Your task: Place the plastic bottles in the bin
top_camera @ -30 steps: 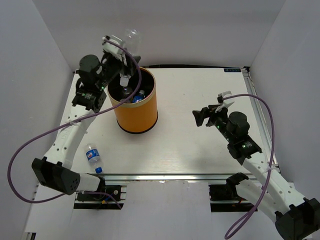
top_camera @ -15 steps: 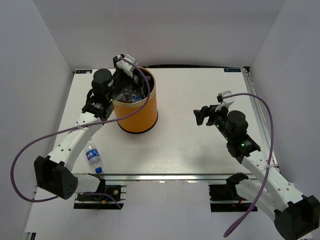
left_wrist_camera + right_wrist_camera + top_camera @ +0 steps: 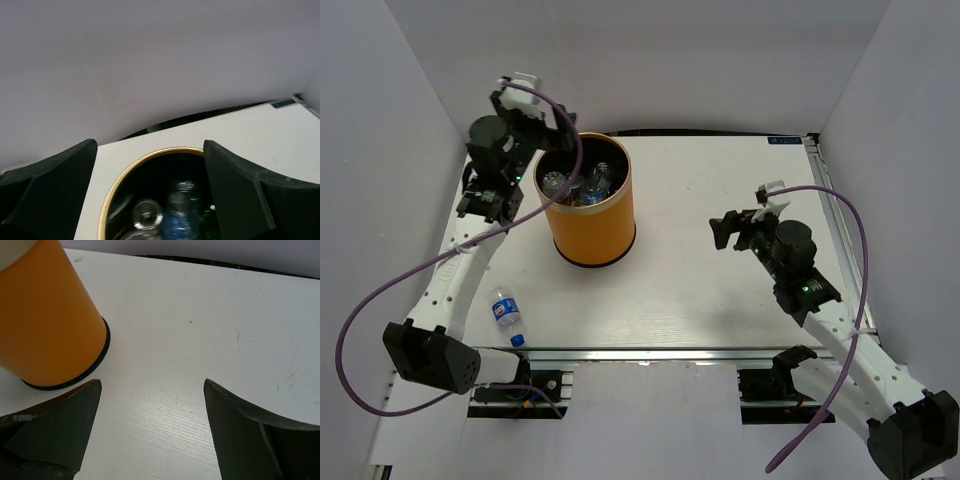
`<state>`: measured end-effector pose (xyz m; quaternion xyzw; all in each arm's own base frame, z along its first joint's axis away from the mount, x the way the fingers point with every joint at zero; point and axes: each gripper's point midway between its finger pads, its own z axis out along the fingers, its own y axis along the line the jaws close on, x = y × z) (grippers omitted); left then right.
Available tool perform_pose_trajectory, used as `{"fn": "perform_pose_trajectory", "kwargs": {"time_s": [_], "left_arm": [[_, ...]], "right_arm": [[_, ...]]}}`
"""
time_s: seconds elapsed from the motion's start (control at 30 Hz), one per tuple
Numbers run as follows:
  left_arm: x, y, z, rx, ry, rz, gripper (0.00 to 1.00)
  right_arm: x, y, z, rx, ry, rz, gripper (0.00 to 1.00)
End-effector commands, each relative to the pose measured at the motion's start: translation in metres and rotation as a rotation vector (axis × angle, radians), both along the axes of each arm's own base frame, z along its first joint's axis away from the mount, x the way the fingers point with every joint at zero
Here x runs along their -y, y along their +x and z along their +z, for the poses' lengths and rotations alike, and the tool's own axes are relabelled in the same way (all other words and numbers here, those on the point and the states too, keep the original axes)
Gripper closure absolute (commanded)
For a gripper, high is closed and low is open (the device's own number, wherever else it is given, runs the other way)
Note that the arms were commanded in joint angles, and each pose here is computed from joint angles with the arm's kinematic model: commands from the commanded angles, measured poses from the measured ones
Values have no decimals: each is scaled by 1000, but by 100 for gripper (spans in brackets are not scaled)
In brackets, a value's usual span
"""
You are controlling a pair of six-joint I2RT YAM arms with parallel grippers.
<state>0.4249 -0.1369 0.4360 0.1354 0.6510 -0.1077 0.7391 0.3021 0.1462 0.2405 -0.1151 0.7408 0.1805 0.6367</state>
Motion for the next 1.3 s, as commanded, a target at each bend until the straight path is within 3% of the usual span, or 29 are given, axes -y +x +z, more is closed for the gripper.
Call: {"fn": "perform_pose_trajectory", "kwargs": {"time_s": [0.0,0.1,0.3,0.43,0.57,0.87,1.27], "left_arm": [[-57,2,12,-36,-125,97,2],[-84,11,8,-54,-157,155,2],[-96,36,-44,-194,-256,157,2],[-148,44,-86,-287,-416,280,2],[-182,33,-120,-326,-464,396,2],[-171,2,-192,-402,-496,389,2],[-178,-4,-200,-425,-486,436,2]], "right_arm": [[4,4,3,11,1,-21,11],[4,5,1,-1,-2,-23,11],[13,4,3,-14,-25,-60,10],[21,3,6,3,-22,-101,11],[20,3,5,6,-21,-92,11],[26,15,-13,-72,-47,-158,11],[22,11,-6,-15,-13,-128,11]]}}
